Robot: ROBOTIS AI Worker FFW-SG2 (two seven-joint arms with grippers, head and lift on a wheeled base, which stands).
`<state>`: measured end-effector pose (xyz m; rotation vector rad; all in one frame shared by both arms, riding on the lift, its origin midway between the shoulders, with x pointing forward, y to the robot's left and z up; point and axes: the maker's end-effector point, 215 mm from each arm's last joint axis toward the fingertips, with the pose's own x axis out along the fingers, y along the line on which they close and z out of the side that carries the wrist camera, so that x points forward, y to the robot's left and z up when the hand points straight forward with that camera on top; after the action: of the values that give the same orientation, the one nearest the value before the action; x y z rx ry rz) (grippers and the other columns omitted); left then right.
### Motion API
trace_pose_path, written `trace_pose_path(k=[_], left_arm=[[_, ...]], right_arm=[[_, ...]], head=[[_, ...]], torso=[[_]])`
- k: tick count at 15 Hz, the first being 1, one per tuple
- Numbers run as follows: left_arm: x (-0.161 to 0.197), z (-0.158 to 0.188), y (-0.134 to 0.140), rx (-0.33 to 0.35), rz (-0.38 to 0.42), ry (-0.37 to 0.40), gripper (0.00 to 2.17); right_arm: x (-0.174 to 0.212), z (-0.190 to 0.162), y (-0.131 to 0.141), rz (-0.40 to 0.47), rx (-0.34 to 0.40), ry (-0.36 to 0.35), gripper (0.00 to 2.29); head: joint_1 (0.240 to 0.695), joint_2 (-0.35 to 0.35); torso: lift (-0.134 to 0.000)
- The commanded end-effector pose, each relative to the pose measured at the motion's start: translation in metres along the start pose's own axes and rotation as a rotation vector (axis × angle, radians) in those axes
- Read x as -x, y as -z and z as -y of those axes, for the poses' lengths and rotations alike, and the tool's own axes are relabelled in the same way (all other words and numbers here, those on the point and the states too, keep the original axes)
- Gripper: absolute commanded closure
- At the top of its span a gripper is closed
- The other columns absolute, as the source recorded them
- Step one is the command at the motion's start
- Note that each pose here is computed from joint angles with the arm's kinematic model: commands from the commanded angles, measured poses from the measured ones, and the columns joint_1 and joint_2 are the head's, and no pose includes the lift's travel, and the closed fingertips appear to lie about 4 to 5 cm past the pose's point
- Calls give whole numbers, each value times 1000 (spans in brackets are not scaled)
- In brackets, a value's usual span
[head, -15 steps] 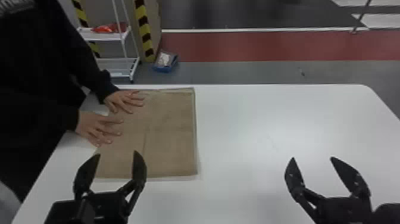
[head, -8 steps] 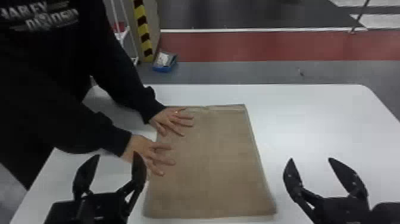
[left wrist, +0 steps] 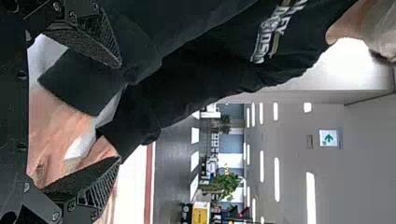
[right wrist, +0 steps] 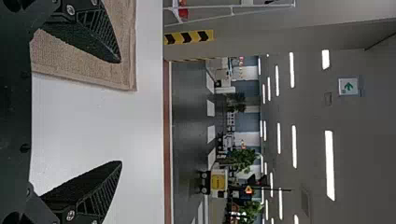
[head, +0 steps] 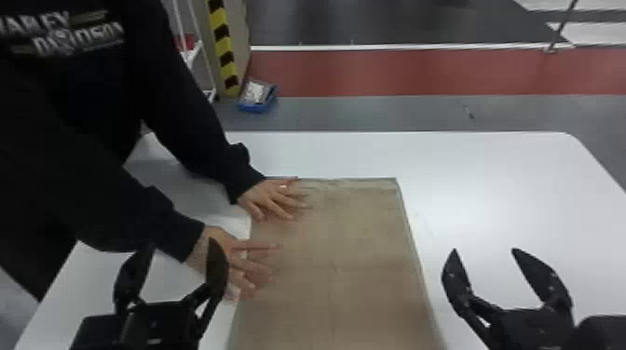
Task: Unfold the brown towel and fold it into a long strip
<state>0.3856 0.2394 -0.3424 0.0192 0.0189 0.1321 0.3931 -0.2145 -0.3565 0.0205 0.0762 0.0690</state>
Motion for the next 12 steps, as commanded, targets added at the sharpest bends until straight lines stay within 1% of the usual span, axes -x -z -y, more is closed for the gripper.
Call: trace_pose_path(k=[1,12], left_arm=[[0,0,3,-1,-4,1,191],[-6,2,1,-1,4,6,198]], right_arm=[[0,0,1,1,-1,1,110],[-2,1,5,-5,-1,4,110]], head=[[695,37],[695,35]], torso=[[-123],[-123]])
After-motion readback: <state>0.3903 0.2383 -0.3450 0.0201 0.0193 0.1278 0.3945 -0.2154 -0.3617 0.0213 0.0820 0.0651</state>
